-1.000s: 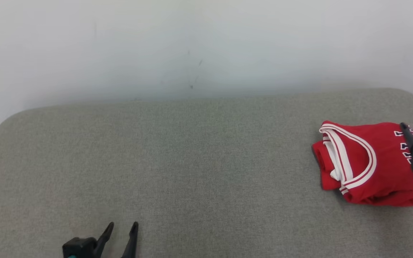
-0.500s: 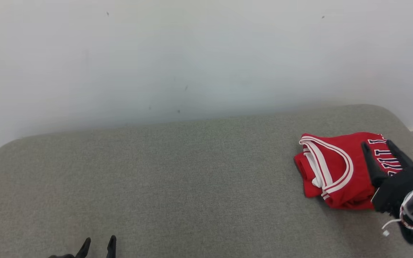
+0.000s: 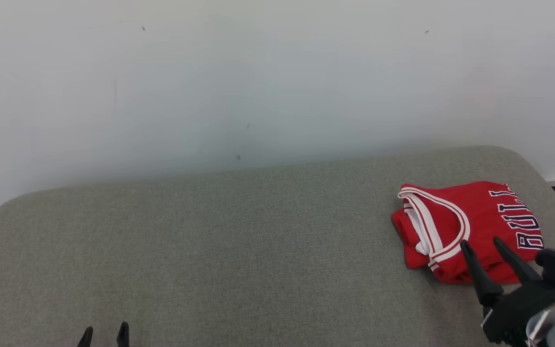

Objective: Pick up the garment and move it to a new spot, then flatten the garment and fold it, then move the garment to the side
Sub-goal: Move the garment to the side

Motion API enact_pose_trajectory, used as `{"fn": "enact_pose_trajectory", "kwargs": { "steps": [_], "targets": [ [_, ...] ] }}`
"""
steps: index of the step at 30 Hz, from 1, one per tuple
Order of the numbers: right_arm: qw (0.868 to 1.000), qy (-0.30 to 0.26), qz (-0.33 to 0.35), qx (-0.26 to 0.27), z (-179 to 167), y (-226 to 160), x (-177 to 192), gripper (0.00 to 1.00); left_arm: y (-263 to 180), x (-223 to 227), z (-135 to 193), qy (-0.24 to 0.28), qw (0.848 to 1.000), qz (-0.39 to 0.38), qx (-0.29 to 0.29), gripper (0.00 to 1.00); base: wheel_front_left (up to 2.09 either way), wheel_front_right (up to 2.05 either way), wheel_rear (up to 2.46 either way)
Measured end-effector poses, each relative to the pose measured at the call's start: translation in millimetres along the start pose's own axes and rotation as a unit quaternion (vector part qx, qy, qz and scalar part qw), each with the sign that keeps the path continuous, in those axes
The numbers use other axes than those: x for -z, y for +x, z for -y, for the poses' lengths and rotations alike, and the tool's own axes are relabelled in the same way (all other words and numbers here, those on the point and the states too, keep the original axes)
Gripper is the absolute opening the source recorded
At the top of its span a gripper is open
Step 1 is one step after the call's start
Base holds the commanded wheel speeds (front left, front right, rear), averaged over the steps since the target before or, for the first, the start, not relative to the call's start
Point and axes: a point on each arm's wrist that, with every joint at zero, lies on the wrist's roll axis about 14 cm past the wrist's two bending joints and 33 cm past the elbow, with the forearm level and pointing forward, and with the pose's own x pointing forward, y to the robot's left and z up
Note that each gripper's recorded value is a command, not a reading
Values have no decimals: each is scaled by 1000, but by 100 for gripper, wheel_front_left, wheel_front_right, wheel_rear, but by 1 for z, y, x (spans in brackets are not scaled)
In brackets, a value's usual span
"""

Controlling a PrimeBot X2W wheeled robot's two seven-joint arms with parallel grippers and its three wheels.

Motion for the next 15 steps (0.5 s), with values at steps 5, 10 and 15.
{"fn": "enact_pose_trajectory", "kwargs": {
  "steps": [5,10,15],
  "targets": [
    [1000,16,-14,23,11,-19,17,100,1,-7,-2,-3,1000,11,-6,100,0,0,0],
    [999,13,-7,29,8,-23,22,100,1,-7,-5,-7,1000,12,-11,100,0,0,0],
    [999,7,-4,46,14,-27,26,100,4,-9,-2,-11,1000,15,-10,100,0,0,0]
  ]
}}
